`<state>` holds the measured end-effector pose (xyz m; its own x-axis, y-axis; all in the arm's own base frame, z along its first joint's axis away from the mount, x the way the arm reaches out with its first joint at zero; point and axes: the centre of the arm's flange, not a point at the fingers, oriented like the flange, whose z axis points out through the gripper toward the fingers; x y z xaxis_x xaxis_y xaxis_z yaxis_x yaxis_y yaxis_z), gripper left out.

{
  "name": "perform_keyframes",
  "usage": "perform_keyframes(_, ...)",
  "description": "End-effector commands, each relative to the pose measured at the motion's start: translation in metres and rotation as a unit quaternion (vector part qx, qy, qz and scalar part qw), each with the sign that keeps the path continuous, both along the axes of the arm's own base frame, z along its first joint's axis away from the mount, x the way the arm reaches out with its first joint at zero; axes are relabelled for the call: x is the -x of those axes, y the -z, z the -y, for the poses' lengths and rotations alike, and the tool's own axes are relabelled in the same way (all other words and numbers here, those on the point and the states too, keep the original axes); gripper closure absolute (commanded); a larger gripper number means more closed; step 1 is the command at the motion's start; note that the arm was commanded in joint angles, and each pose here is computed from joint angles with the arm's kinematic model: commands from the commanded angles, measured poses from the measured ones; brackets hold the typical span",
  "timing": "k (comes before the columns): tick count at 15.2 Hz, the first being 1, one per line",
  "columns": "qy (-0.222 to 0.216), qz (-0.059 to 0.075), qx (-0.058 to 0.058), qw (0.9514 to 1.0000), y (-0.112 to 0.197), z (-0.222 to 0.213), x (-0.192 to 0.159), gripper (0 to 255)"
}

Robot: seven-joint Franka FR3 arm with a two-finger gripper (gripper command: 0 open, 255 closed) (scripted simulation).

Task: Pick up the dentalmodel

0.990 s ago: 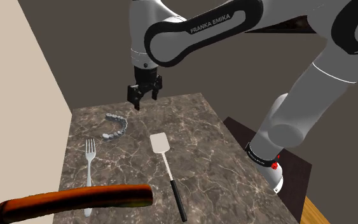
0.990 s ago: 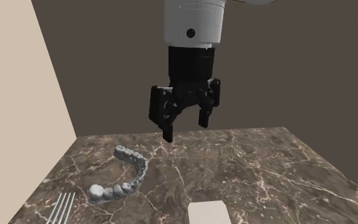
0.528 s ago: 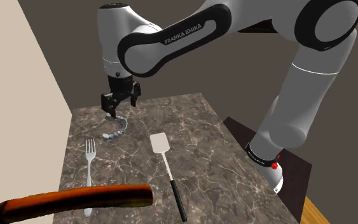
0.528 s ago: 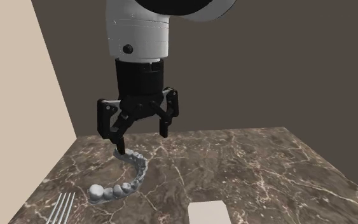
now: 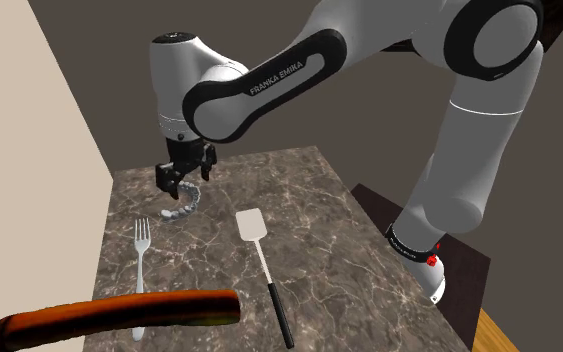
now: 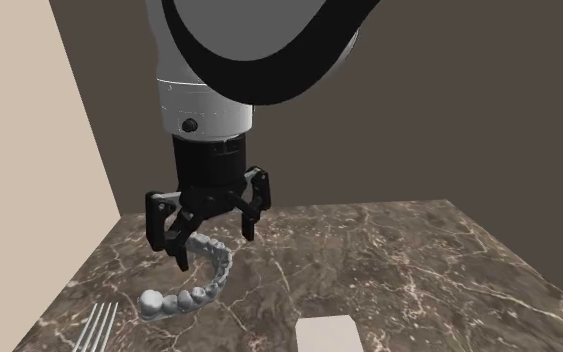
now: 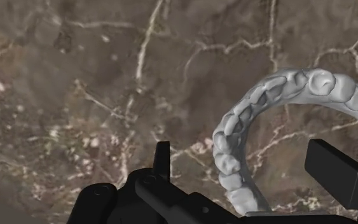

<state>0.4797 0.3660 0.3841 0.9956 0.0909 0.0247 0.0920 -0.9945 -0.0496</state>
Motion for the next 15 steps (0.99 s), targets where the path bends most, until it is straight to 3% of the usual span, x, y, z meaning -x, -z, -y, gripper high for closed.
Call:
perform_keyframes(1, 0.000, 0.000, 0.000, 1.0000, 0.005, 0.000, 0.000, 0)
perform_keyframes(2, 0.000, 0.000, 0.000, 1.0000, 0.005, 0.000, -0.001, 255)
perform_keyframes(11, 0.000, 0.000, 0.000, 1.0000, 0.005, 0.000, 0.000, 255)
perform_keyframes(15, 0.000, 0.000, 0.000, 1.0000, -0.016, 0.000, 0.000, 255)
